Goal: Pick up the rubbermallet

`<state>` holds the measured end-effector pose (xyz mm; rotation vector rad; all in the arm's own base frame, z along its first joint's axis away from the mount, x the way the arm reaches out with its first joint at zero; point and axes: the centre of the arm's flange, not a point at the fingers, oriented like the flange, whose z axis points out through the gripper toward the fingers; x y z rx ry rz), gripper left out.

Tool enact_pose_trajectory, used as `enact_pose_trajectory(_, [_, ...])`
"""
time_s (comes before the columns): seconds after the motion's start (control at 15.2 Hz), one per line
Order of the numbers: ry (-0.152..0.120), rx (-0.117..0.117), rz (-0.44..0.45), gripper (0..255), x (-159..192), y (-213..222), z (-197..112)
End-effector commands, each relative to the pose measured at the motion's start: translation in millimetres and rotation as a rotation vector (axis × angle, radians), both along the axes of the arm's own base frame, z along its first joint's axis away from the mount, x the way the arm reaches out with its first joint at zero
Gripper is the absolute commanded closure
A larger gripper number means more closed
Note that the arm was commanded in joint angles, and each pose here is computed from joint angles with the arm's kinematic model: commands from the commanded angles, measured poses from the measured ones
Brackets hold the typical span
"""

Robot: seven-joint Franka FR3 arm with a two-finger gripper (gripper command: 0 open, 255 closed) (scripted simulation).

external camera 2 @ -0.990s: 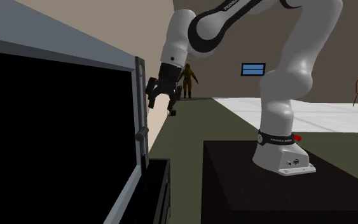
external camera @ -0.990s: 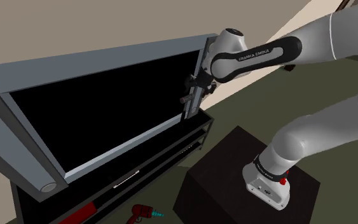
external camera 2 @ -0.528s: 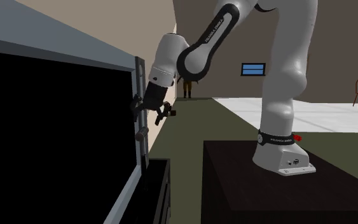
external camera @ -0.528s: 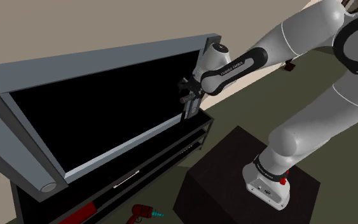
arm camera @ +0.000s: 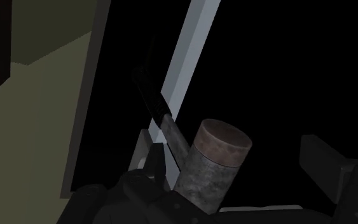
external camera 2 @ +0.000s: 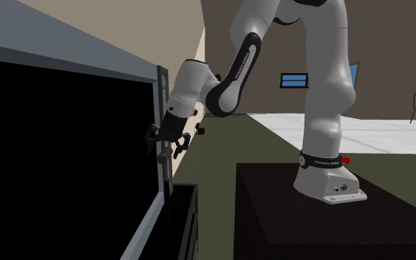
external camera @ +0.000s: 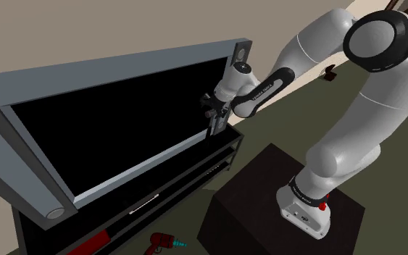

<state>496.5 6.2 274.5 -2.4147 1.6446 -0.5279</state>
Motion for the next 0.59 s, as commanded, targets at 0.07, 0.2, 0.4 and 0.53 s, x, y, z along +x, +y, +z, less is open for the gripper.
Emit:
enact_pose_trajectory(0.07, [-0.001, 0.000, 0.000, 0, -0.5, -0.3, -16.8])
enact_pose_trajectory(0.2, [-0.001, 0.000, 0.000, 0, -0.5, -0.3, -19.9])
enact_pose_trajectory(0.4, [0.000, 0.000, 0.000, 255, -0.7, -0.4, -20.2])
enact_pose_trajectory(0.53, [0.000, 0.000, 0.000, 255, -0.7, -0.3, -20.1])
